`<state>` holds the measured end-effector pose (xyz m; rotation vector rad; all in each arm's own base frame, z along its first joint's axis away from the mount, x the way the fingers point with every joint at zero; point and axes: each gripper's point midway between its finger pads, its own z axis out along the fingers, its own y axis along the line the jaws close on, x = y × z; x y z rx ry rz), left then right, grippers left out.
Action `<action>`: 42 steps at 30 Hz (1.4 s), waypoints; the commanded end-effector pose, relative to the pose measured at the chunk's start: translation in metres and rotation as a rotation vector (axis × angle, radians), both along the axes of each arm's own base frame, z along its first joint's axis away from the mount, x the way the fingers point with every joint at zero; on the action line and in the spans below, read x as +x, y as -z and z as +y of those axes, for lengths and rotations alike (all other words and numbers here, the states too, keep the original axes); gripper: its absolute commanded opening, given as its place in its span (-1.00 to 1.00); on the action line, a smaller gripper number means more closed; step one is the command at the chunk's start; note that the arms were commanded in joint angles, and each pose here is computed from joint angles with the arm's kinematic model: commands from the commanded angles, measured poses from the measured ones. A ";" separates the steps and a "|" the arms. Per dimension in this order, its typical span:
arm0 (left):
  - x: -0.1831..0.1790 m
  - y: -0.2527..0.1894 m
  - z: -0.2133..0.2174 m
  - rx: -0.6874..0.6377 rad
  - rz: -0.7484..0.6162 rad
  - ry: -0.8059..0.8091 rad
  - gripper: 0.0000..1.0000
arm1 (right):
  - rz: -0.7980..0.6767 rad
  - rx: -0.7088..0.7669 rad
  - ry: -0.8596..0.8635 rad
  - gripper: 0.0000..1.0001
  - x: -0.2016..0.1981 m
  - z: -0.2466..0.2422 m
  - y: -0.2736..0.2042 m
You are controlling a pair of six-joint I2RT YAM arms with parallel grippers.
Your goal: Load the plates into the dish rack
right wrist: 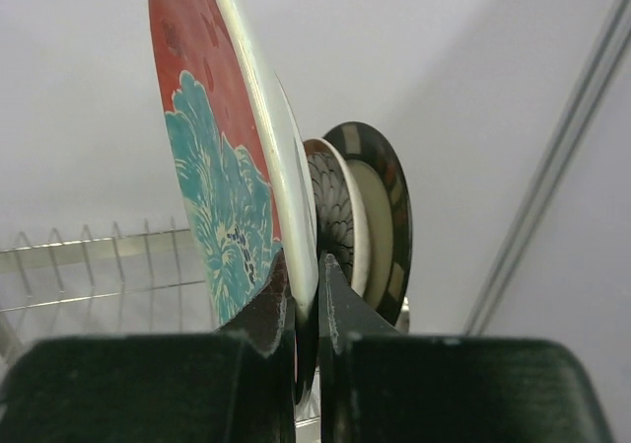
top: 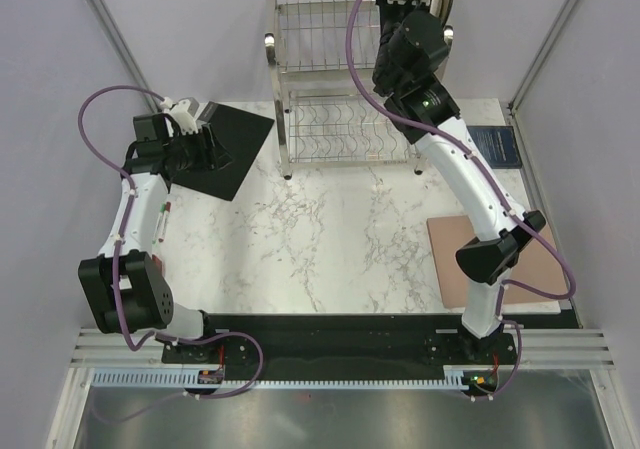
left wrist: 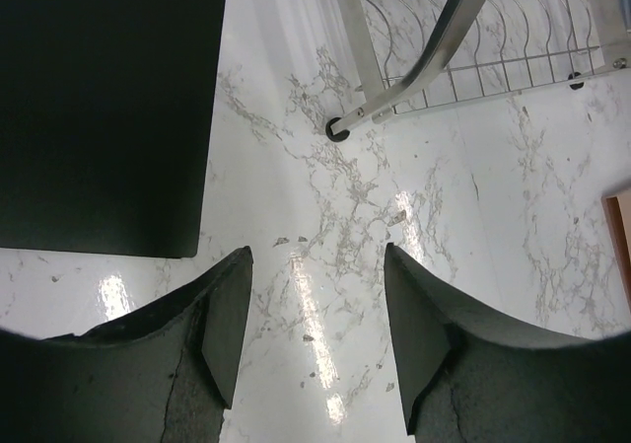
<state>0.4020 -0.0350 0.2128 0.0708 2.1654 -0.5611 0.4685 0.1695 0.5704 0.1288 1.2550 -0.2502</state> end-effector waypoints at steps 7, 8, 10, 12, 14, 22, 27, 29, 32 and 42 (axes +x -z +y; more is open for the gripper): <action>0.005 -0.006 -0.005 -0.029 -0.048 -0.003 0.25 | -0.158 0.131 0.054 -1.00 -0.024 -0.027 -0.052; 0.006 -0.006 -0.005 -0.029 -0.049 -0.001 0.25 | -0.147 0.129 0.057 -1.00 -0.020 -0.025 -0.048; 0.008 -0.003 -0.005 -0.030 -0.043 -0.001 0.25 | -0.123 0.133 0.056 -1.00 -0.017 -0.023 -0.040; 0.008 0.000 -0.006 -0.031 -0.038 0.002 0.25 | -0.100 0.127 0.060 -1.00 -0.013 -0.021 -0.032; 0.008 0.002 -0.006 -0.034 -0.032 0.002 0.25 | -0.085 0.125 0.077 -1.00 -0.011 -0.022 -0.027; 0.008 0.010 -0.006 -0.039 -0.020 -0.002 0.26 | -0.043 0.109 0.114 -1.00 0.002 -0.019 -0.008; 0.007 0.016 -0.006 -0.043 -0.009 -0.001 0.26 | -0.022 0.106 0.137 -1.00 0.011 -0.019 0.004; 0.007 0.017 -0.006 -0.046 -0.007 -0.002 0.26 | -0.011 0.106 0.157 -1.00 0.017 -0.022 0.010; 0.007 0.019 -0.007 -0.052 -0.001 -0.004 0.26 | -0.001 0.114 0.183 -1.00 0.024 -0.026 0.018; 0.007 0.025 -0.007 -0.060 0.018 -0.007 0.26 | 0.023 0.132 0.216 -1.00 0.048 -0.031 0.043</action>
